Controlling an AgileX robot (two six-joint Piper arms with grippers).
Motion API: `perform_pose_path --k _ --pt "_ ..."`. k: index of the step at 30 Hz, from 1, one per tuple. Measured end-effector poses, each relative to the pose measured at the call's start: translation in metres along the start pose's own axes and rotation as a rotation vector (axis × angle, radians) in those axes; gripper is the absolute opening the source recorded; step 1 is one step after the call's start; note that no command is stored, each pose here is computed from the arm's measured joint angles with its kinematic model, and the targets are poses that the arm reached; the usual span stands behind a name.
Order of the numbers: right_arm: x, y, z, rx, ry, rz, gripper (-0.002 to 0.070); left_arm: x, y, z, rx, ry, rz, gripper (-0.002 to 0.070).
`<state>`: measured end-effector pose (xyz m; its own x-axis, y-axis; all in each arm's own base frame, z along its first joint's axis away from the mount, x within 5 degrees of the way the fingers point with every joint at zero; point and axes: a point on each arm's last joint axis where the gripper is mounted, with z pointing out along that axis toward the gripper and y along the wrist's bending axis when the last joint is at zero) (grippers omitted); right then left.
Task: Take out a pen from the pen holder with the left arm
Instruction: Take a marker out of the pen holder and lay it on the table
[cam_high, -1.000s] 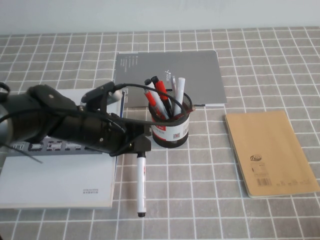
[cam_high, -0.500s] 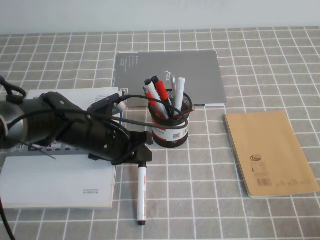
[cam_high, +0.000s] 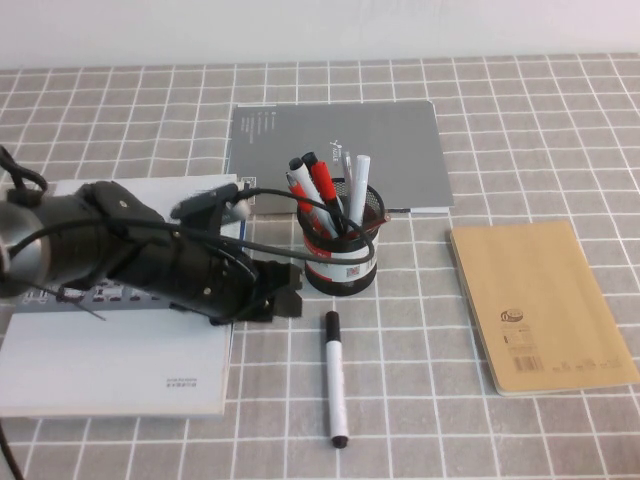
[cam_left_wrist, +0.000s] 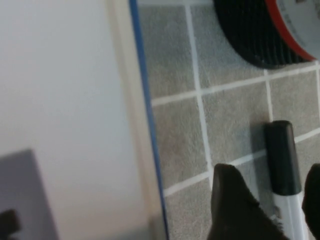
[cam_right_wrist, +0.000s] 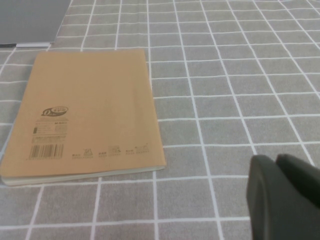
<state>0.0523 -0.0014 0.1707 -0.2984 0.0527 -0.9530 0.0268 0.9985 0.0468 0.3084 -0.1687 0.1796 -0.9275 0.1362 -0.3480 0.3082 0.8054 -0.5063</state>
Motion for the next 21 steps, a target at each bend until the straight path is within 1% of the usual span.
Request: perform_pose_path --k 2,4,7,8,10,12,13,15,19,21 --pt "0.000 0.000 0.000 0.000 0.000 0.000 -0.0013 -0.003 -0.005 -0.011 -0.029 -0.042 0.047 0.0270" --pt "0.000 0.000 0.000 0.000 0.000 0.000 -0.0013 -0.006 -0.018 -0.031 -0.060 -0.110 0.137 0.0270" --pt "0.000 0.000 0.000 0.000 0.000 0.000 -0.0013 -0.004 -0.039 -0.065 -0.131 -0.240 0.283 0.0265" --pt "0.000 0.000 0.000 0.000 0.000 0.000 -0.0013 -0.001 -0.046 -0.077 -0.154 -0.292 0.325 0.0251" --pt "0.000 0.000 0.000 0.000 0.000 0.000 -0.0013 0.008 -0.055 -0.096 -0.185 -0.376 0.384 0.0197" --pt "0.000 0.000 0.000 0.000 0.000 0.000 -0.0013 0.019 -0.062 -0.115 -0.204 -0.471 0.429 0.0113" --pt "0.000 0.000 0.000 0.000 0.000 0.000 -0.0013 0.029 -0.063 -0.125 -0.211 -0.512 0.442 0.0067" --pt "0.000 0.000 0.000 0.000 0.000 0.000 -0.0013 0.048 -0.061 -0.136 -0.229 -0.564 0.469 0.0031" --pt "0.000 0.000 0.000 0.000 0.000 0.000 -0.0013 0.091 -0.046 -0.148 -0.248 -0.606 0.465 0.0006" --pt "0.000 0.000 0.000 0.000 0.000 0.000 -0.0013 0.108 -0.043 -0.155 -0.236 -0.629 0.450 0.0003"
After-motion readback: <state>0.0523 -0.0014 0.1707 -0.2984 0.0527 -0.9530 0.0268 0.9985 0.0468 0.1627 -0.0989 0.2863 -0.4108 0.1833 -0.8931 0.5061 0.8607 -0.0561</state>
